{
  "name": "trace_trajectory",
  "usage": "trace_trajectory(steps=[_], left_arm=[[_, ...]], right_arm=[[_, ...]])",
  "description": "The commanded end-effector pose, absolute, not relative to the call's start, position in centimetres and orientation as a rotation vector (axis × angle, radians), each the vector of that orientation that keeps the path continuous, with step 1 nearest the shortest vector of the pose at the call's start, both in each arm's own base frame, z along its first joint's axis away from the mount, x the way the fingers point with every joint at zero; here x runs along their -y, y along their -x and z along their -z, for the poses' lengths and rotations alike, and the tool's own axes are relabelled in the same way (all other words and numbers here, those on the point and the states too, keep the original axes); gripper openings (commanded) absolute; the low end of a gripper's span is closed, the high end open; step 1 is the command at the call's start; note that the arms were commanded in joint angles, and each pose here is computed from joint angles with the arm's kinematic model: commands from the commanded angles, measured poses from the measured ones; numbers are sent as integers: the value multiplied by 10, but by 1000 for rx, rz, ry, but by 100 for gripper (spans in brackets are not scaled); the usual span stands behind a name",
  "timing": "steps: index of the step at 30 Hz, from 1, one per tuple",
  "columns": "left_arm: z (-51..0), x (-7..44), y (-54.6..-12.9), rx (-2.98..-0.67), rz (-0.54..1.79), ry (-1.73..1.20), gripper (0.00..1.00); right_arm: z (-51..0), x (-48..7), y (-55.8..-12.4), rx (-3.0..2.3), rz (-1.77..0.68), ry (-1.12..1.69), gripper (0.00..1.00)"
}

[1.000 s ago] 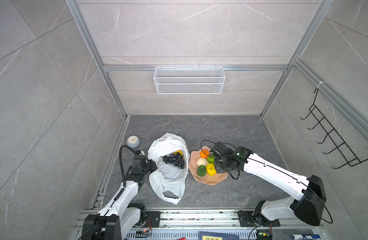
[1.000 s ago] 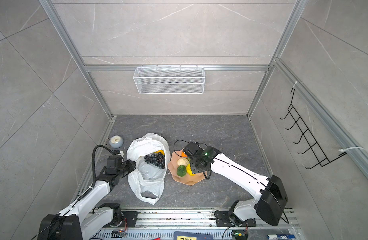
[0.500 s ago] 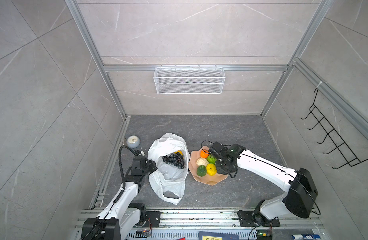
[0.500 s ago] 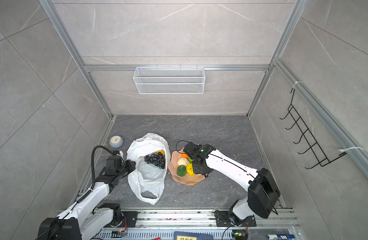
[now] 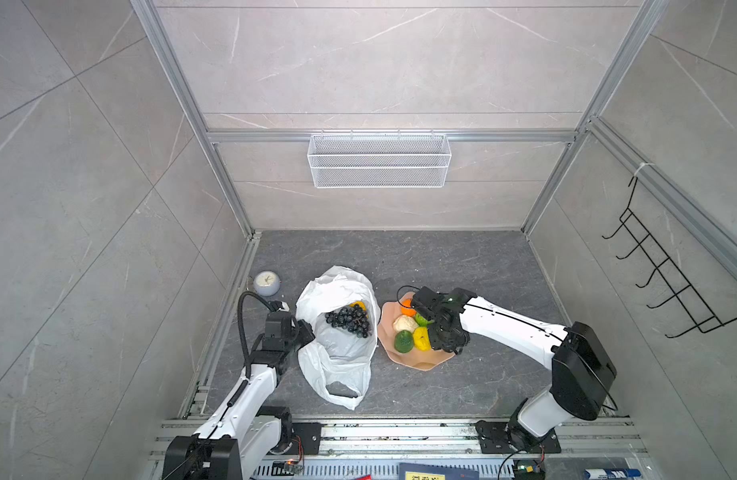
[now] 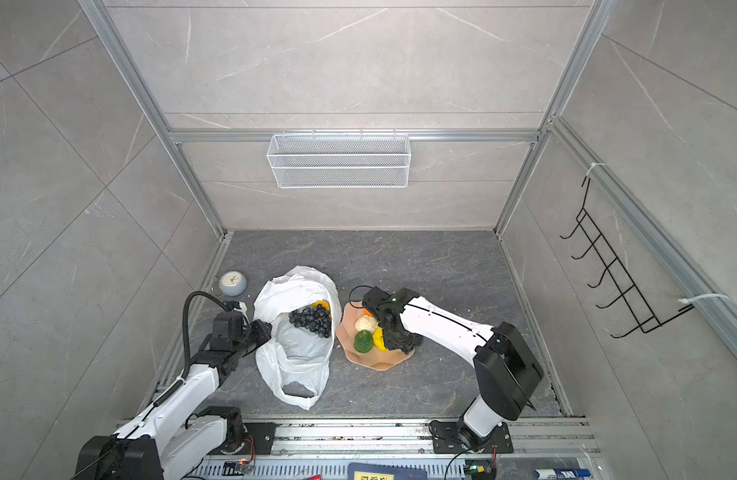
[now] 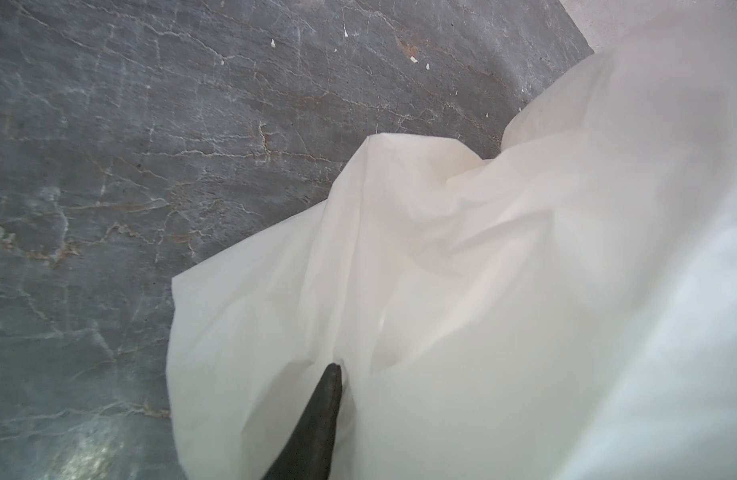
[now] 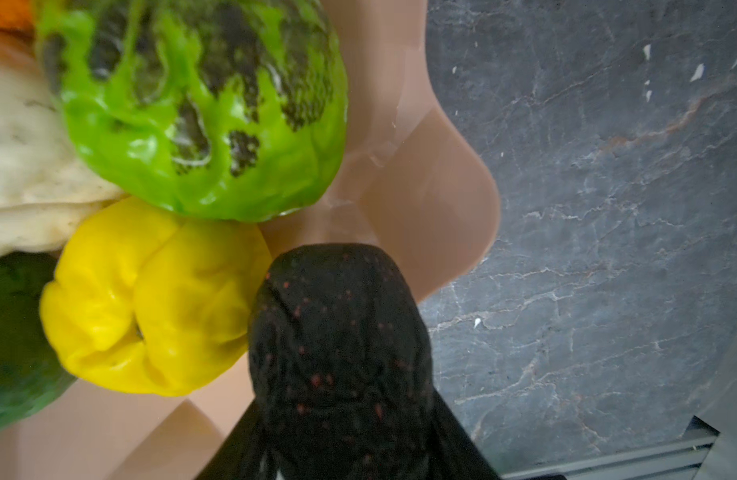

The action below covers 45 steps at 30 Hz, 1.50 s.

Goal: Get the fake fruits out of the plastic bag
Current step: 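Open the right gripper and reach back into the bag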

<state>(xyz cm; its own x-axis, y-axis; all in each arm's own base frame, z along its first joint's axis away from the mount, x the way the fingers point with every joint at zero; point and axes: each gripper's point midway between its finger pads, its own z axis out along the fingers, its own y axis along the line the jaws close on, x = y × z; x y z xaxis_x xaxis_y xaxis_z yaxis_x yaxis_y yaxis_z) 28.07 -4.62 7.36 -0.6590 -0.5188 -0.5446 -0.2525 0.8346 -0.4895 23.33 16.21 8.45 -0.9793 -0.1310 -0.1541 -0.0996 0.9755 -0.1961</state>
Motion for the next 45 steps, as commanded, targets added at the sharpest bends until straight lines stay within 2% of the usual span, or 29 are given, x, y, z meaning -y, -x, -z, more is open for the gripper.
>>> trace_trajectory(steps=[1,4,11,15,20,23,26,31,37,45], left_arm=[[-78,46,-283,-2289,488,531,26],[-78,45,-284,-2290,483,532,27],[-80,45,-283,-2277,483,529,27],[-81,46,-284,-2274,491,523,27],[-87,50,-283,-2248,524,493,25],[-90,52,-283,-2229,537,478,23],[-95,56,-285,-2214,569,452,18],[-100,60,-285,-2197,592,426,9],[-96,47,-282,-2194,517,492,6],[-88,31,-279,-2218,415,575,7]], right_arm=[[-78,-157,-238,-2945,336,162,43],[-76,-158,-240,-2945,353,173,46],[-83,-158,-240,-2916,326,198,65],[-97,-157,-243,-2875,327,209,68],[-129,-168,-246,-2745,306,235,67],[-164,-206,-249,-2603,173,297,66],[-190,-285,-244,-2448,-133,489,64],[-194,-387,-238,-2379,-477,638,62],[-169,-449,-258,-2483,-690,331,59],[-118,-495,-283,-2549,-792,-14,56]])
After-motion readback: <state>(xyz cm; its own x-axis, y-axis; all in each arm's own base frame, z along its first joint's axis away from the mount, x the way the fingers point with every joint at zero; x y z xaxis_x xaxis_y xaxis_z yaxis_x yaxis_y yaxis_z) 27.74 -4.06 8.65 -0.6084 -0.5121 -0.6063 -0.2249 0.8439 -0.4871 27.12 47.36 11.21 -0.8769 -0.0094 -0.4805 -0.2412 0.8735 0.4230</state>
